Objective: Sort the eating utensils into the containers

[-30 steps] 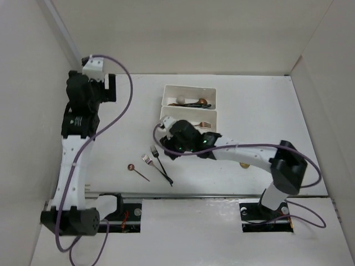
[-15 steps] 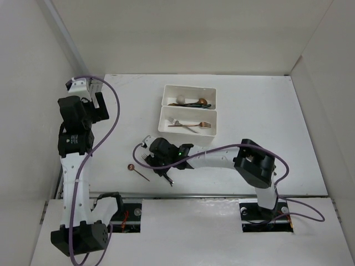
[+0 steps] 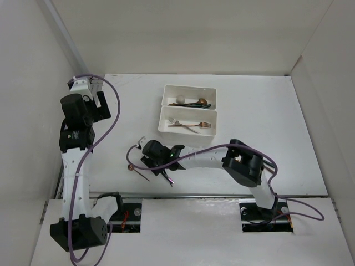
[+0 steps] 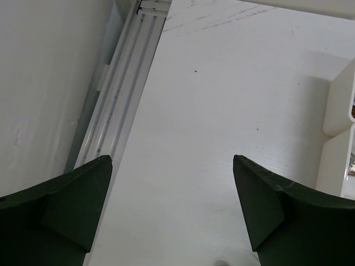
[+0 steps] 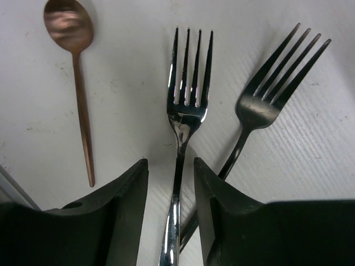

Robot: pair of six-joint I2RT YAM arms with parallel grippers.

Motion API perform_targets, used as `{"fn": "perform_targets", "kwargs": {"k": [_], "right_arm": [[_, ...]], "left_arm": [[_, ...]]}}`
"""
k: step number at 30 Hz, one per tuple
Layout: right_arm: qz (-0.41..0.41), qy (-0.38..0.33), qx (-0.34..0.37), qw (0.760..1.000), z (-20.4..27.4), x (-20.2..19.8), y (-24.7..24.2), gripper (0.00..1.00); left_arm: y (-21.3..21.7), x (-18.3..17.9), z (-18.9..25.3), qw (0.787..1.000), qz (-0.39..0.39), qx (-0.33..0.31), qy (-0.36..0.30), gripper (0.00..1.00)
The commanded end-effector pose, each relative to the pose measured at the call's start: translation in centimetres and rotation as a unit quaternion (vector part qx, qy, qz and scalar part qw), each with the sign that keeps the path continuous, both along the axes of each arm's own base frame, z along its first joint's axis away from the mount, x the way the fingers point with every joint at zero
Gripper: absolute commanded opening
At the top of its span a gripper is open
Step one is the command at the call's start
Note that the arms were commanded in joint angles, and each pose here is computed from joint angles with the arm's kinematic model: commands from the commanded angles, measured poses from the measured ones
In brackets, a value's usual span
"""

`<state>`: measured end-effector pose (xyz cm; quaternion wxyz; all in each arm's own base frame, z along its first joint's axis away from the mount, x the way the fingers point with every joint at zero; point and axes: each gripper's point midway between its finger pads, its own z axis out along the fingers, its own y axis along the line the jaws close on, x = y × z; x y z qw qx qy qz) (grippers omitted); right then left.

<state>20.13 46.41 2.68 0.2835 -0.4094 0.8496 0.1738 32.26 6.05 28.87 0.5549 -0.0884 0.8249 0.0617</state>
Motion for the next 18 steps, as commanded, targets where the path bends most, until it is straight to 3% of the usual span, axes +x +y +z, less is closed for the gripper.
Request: {"fn": "perform_targets", "kwargs": {"k": [1,2,6,7,11,15,18], "right_arm": [[-0.019,0.011,-0.067,0.997,-2.8,-0.5,-2.3,0.43],[-0.023,0.013,-0.066,0.997,-2.8,-0.5,-2.3,0.4],[-0.026,0.016,-0.065,0.997,-2.8,-0.8,-2.9,0.04],[-0.022,0.016,-0.065,0.998,-2.8,-1.2,-2.7,0.0],[0.008,0.021,-0.034,0.999,-1.0,-1.8,-1.7,0.0],[0.062,-0.04,0.085,0.994,7.5,-1.2,1.5,0.0],[0.108,-0.149,0.132,0.974,16.3,1.1,1.2,0.0]], "left_arm": [[0.1,0.3,1.9,0.999,0.003,0.002,-0.034,0.89],[0.1,0.3,1.9,0.999,0.003,0.002,-0.034,0.89],[-0.2,0.5,1.5,1.0,-0.002,0.001,-0.029,0.89],[-0.2,0.5,1.5,1.0,-0.002,0.001,-0.029,0.89],[-0.3,0.7,1.2,1.0,-0.007,-0.002,-0.025,0.89],[-0.3,0.9,0.9,1.0,-0.007,-0.002,-0.02,0.89],[-0.4,1.2,1.5,1.0,-0.011,-0.003,-0.025,0.89]]}}
